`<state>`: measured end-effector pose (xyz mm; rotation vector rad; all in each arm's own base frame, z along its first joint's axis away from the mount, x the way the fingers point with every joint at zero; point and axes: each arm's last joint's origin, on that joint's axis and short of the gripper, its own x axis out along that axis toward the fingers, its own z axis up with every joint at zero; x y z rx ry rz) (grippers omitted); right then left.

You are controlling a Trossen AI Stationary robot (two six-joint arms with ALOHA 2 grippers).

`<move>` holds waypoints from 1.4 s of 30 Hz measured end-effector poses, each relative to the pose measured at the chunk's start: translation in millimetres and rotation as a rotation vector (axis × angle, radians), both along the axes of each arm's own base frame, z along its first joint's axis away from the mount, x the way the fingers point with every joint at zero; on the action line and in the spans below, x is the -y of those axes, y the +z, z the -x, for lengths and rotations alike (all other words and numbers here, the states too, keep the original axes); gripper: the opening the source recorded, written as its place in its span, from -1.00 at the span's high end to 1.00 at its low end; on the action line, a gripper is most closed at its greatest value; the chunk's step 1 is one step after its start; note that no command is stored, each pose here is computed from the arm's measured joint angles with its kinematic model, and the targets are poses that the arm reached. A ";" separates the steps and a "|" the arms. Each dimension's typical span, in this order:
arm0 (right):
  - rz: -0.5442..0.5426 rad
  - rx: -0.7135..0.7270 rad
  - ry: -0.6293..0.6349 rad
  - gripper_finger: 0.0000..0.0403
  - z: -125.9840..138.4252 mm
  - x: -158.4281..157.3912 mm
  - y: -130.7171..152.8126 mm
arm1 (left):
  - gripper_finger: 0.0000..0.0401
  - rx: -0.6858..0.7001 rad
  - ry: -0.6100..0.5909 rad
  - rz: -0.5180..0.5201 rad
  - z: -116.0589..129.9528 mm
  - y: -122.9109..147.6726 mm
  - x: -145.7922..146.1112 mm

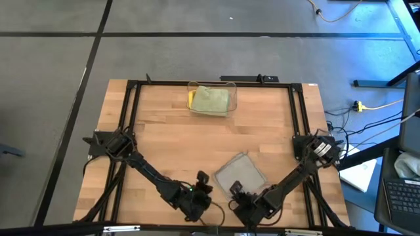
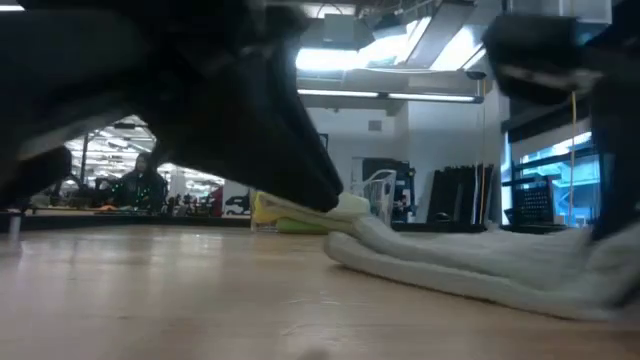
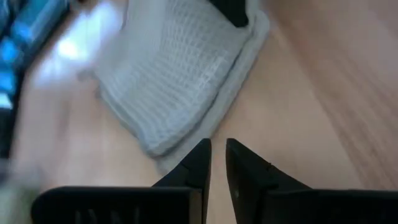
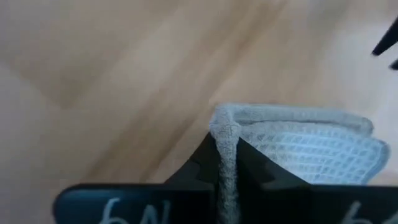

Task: Fold microfiber towels
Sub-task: Fold the gray microfiber cloth

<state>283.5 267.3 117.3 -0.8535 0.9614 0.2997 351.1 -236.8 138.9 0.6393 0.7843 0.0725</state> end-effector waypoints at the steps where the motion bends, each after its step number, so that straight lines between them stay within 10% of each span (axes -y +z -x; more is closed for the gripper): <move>1: -0.025 0.006 -0.001 0.89 0.6 0.0 6.3 | 0.79 -0.003 -0.039 -0.041 0.0 0.8 1.8; 7: -0.159 0.104 -0.063 0.91 2.4 -4.8 36.4 | 0.79 0.069 -0.101 -0.189 -3.9 8.5 7.5; 21: -0.143 0.123 -0.098 0.88 25.3 -10.5 16.2 | 0.76 -0.099 -0.385 -0.154 -13.6 3.5 -3.2; 32: -0.191 0.163 -0.106 0.87 26.7 -8.3 7.9 | 0.05 -0.150 -0.324 -0.064 -23.9 0.1 -26.0; 42: -0.172 0.240 -0.095 0.87 22.7 -10.3 12.4 | -0.24 -0.128 -0.436 -0.222 -36.0 -7.4 -30.9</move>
